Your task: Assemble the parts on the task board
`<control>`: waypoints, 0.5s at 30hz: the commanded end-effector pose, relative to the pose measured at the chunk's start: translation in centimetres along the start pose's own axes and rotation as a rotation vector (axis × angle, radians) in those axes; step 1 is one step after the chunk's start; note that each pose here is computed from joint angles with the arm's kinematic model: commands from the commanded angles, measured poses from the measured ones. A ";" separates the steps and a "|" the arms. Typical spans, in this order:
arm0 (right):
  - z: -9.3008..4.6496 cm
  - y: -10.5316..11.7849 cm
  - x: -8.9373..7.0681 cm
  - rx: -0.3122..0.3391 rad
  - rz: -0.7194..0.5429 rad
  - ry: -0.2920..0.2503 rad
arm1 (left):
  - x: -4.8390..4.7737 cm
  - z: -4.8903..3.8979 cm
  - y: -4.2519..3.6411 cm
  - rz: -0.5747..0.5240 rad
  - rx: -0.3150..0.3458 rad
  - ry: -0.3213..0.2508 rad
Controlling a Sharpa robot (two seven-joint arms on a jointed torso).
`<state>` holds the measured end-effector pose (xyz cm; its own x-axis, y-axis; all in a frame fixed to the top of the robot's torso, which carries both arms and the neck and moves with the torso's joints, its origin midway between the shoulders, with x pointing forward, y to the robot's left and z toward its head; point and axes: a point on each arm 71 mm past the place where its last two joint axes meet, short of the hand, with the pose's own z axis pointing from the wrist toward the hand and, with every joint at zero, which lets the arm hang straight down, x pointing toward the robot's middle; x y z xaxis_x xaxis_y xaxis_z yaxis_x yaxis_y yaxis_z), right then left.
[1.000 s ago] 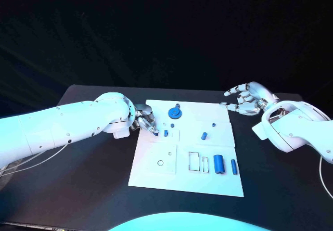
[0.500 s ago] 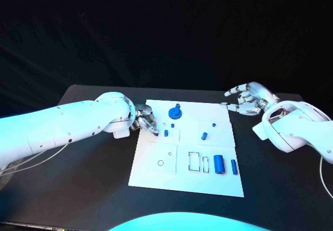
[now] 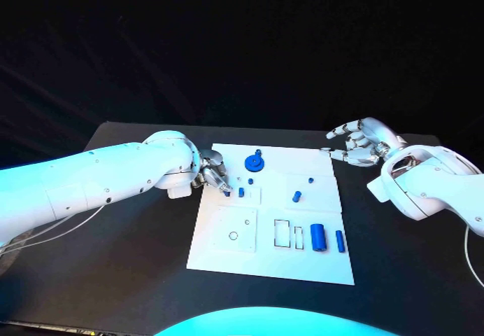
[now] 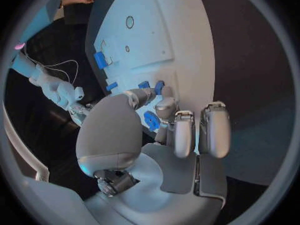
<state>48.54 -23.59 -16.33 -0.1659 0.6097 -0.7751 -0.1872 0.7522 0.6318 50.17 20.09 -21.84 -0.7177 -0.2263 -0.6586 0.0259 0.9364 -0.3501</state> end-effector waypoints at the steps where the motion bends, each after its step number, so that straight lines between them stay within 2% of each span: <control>1: 0.0 0.2 0.1 -0.017 -0.008 0.010 | 0.83 0.36 -0.23 0.002 -0.019 0.053; 15: 0.0 0.1 0.1 -0.017 -0.007 0.009 | 1.21 0.93 -0.36 0.032 -0.040 0.086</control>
<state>48.54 -23.60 -16.33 -0.1659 0.6099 -0.7749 -0.1870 0.7521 0.6319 50.64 19.58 -22.00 -0.7292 -0.2115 -0.6508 0.0141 0.9462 -0.3233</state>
